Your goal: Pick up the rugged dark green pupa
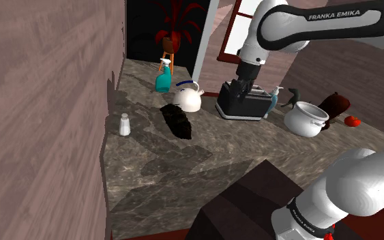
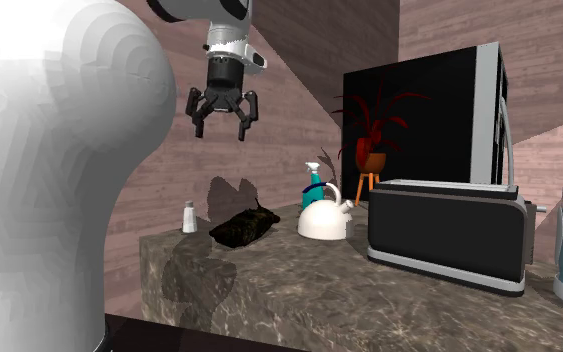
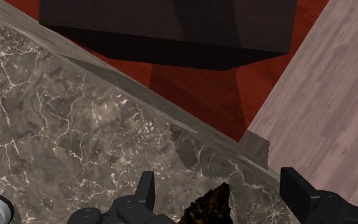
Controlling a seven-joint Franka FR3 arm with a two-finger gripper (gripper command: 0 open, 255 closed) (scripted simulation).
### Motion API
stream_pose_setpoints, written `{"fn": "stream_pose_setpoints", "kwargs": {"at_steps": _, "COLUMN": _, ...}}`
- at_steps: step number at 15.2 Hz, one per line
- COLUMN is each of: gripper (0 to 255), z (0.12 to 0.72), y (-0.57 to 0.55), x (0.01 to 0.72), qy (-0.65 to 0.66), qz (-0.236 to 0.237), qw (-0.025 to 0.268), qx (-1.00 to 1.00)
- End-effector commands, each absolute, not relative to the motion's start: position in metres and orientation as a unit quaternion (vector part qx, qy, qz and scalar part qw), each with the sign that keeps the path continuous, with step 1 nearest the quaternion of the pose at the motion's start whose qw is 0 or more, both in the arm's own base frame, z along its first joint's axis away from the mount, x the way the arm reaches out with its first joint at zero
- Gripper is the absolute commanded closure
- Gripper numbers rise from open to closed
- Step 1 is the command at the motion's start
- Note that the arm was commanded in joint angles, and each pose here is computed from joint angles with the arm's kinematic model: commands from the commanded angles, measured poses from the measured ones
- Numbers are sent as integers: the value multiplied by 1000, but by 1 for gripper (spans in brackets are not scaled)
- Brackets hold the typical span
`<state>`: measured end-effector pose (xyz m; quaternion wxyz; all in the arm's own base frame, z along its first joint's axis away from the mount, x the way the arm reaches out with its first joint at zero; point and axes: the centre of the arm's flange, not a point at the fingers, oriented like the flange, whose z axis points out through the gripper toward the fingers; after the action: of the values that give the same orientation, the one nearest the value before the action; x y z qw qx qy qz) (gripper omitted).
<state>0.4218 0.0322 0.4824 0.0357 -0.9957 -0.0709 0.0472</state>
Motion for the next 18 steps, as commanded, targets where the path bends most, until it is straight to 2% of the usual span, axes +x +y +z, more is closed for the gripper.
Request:
{"fn": "stream_pose_setpoints", "kwargs": {"at_steps": 1, "gripper": 0, "z": 468, "y": 35, "x": 443, "qy": -68, "qz": 44, "qw": 34, "qx": -996}}
{"fn": "stream_pose_setpoints", "kwargs": {"at_steps": 18, "gripper": 0, "z": 365, "y": 60, "x": 634, "qy": -47, "qz": 26, "qw": 22, "qx": -998}}
